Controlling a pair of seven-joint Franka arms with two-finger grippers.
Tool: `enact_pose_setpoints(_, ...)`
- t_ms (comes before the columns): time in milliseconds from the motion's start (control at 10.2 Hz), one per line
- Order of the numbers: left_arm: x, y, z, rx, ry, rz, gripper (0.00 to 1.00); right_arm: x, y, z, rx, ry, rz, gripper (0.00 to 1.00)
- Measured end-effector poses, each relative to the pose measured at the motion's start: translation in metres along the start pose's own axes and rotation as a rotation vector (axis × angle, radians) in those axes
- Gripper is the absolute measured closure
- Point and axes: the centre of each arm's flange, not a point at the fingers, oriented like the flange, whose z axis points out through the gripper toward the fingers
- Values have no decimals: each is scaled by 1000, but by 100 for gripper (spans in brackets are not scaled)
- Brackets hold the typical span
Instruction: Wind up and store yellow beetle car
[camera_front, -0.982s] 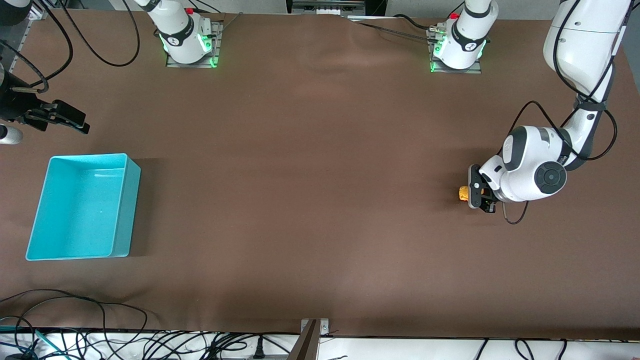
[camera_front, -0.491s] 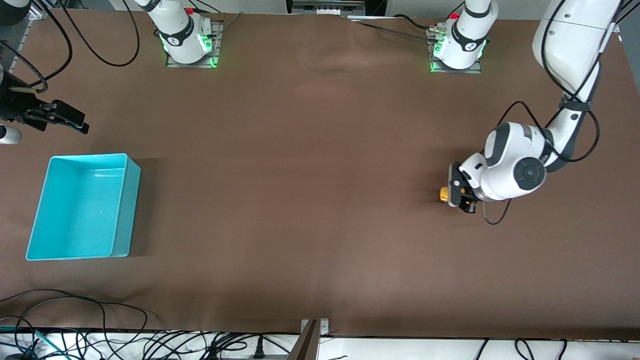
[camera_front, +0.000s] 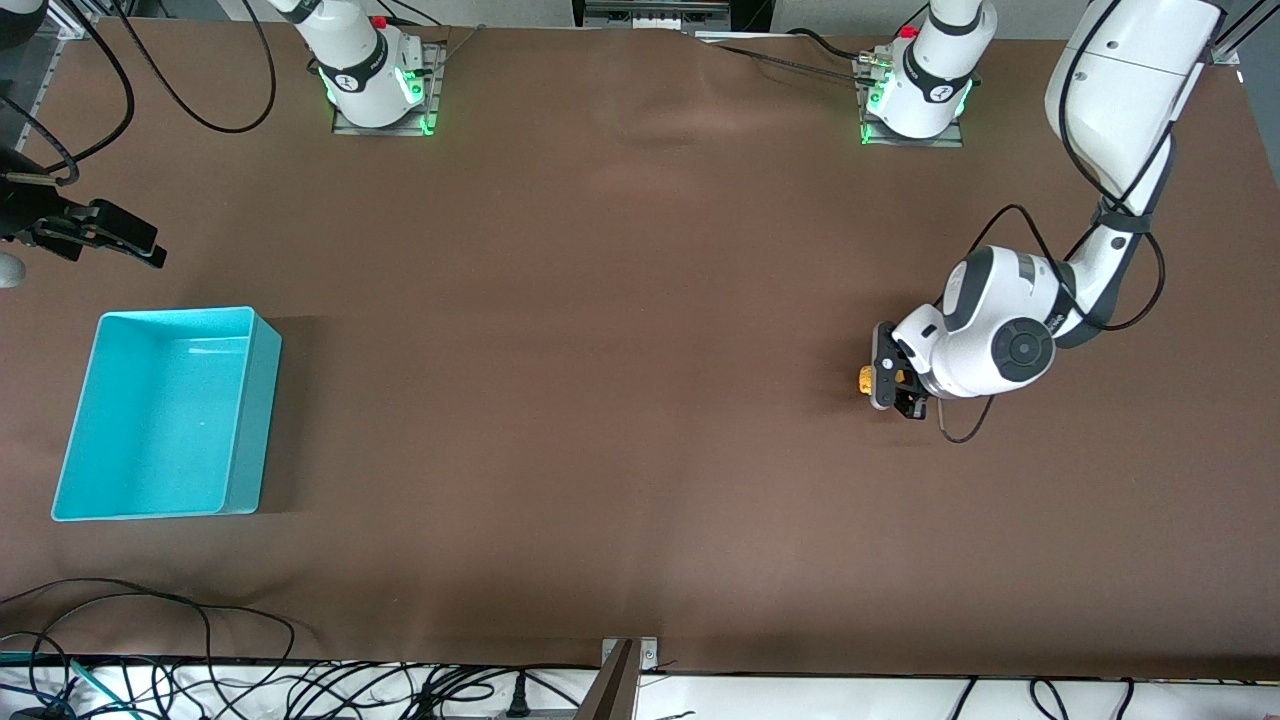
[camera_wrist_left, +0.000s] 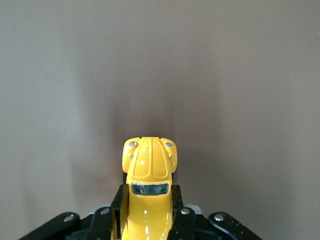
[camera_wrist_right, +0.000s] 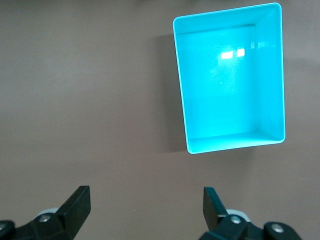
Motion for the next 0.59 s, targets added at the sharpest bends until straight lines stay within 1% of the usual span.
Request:
enact_pose_setpoints(196, -26, -2, -1, 0, -21, -3, 63, 0, 7, 0, 0, 0, 12, 0)
enact_pose_setpoints(295, -47, -2, -2, 3, -40, -10, 63, 0, 10, 0, 0, 0, 17, 0)
enact_pose_setpoints(491, -106, -2, -5, 10, -88, -14, 63, 2, 10, 3, 0, -4, 18, 0)
enact_pose_setpoints(589, -136, 0, -6, 12, -91, -29, 63, 4, 10, 8, -1, -14, 18, 0)
